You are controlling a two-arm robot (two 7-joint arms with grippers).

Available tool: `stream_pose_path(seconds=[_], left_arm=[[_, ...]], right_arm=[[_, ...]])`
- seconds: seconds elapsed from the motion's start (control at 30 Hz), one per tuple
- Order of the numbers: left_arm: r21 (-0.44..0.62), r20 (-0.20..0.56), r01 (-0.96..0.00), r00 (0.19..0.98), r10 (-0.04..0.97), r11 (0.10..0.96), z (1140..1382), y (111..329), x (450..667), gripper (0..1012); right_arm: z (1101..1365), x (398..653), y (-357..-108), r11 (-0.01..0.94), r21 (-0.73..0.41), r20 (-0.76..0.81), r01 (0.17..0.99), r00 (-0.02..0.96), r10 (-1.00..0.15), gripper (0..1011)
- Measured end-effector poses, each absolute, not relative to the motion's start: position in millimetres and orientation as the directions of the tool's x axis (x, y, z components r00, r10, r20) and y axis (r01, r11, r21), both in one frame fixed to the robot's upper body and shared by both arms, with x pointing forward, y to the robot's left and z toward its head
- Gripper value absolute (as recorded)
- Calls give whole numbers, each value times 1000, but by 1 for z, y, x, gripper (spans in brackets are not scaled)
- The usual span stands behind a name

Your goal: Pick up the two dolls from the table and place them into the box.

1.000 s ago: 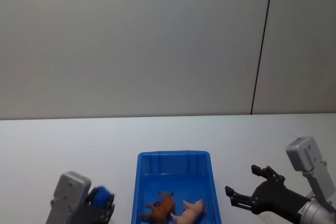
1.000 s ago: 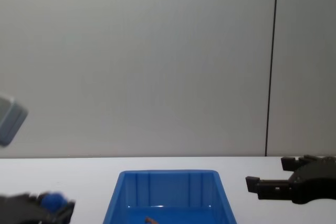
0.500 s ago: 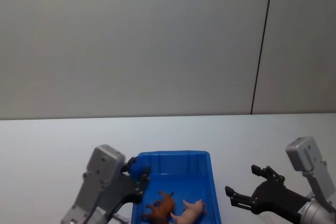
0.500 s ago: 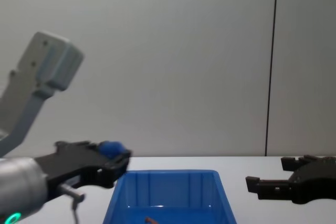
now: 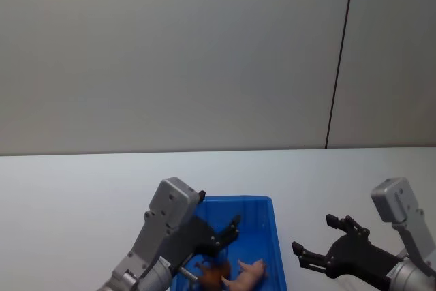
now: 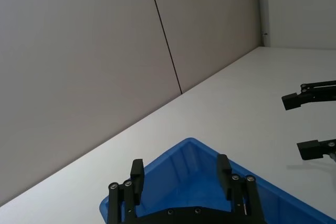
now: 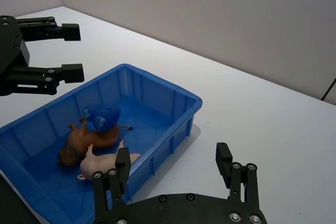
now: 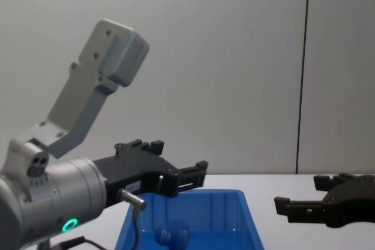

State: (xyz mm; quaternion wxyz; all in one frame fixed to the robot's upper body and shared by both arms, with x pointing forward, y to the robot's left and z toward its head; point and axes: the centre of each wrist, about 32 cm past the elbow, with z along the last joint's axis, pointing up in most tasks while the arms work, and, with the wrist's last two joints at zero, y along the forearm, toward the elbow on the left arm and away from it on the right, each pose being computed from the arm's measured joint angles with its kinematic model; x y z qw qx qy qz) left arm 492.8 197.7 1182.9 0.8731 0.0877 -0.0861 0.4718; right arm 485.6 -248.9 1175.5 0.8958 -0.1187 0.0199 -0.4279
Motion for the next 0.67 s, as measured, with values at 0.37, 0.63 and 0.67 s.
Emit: stream_pose_path(seconds=[0.37,0.63,0.67], left_arm=[[51,240,-826,555,796,561,1187,192,498,1001],[42,243,-821,561,792,569,1188,190,500,1001],[42,243,-821,561,791,569,1188,190,500,1001]], right_arm=[[1175,486,-249,606,-230,66,762,633,-771,1001],[1175,486,-249,606,-230,66,762,633,-771,1001],[1175,486,-249,606,-230,66,762,633,-771,1001]])
